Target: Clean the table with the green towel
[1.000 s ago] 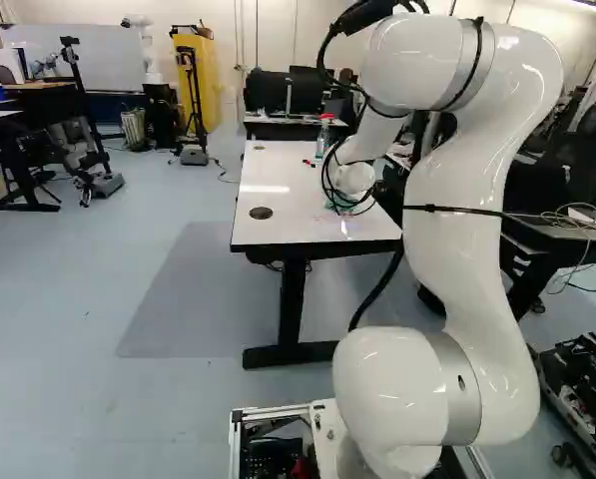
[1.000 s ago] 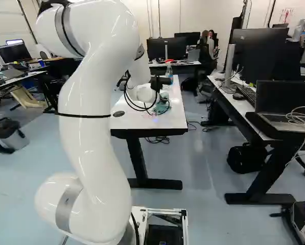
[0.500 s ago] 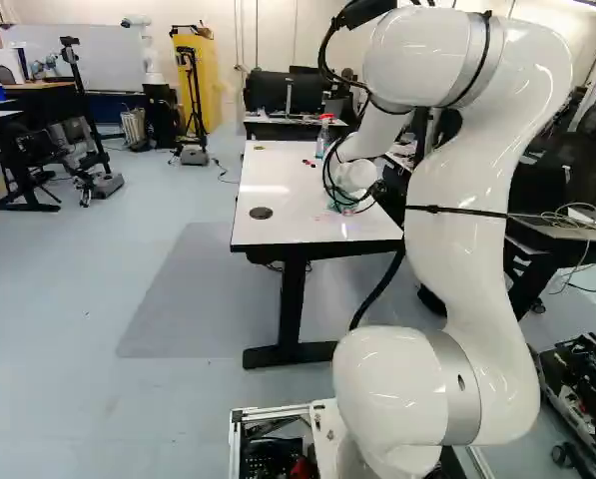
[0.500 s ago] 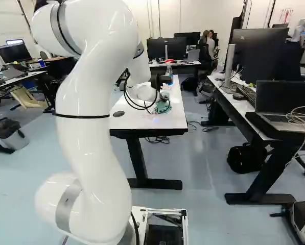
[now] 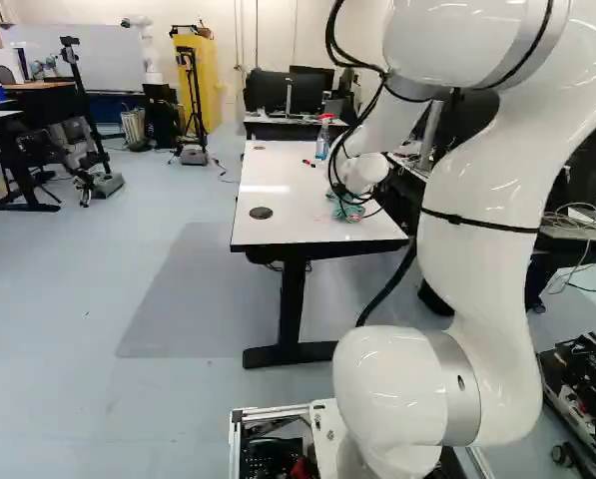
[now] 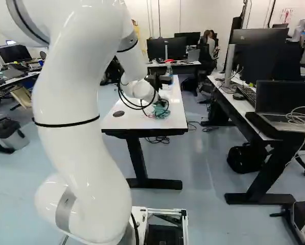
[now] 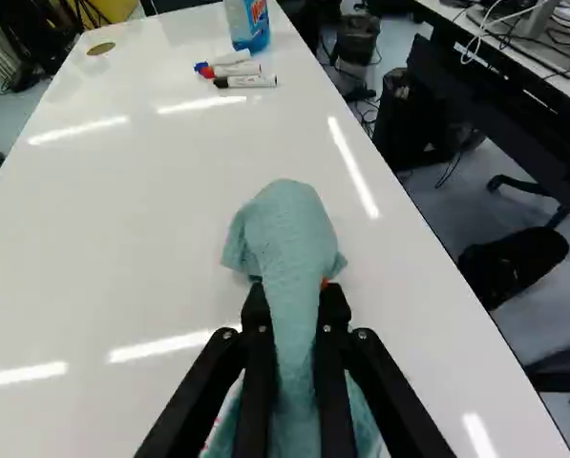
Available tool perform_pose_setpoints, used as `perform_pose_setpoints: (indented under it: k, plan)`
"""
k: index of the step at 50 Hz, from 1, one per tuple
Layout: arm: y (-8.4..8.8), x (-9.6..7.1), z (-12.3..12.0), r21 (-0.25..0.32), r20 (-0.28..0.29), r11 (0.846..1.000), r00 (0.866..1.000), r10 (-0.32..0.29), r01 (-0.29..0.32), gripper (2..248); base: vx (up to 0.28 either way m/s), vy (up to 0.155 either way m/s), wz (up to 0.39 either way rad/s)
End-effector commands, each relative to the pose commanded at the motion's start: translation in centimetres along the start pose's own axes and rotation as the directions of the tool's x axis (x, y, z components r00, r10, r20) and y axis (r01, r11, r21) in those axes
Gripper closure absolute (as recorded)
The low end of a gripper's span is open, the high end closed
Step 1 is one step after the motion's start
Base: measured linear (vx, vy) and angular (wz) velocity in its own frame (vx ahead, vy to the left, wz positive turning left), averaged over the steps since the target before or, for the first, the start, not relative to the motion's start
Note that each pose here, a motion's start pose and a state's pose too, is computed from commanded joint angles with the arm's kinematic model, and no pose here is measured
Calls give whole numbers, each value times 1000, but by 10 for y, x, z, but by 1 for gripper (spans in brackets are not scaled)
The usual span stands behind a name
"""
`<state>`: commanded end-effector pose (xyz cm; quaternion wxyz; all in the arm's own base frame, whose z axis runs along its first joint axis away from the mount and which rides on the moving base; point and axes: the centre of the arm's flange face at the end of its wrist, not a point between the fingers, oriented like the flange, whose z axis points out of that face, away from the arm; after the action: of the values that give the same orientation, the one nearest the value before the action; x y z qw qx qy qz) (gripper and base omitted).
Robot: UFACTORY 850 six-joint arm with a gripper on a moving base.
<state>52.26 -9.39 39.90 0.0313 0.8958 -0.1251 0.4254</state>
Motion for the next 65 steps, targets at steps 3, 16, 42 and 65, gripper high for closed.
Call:
perform_pose_setpoints:
  k: [3, 16, 42, 65]
  plan:
    - [0, -3, -8, 1, 16, 1000, 1000, 0, 0, 203, 0, 0, 0]
    - [-3, -13, -42, 10, 21, 1000, 1000, -6, 6, 203, 0, 0, 0]
    - [-9, -35, -94, 30, -3, 999, 1000, -20, 20, 203, 0, 0, 0]
    - [-11, -29, -87, 33, -3, 999, 1000, -22, 22, 203, 0, 0, 0]
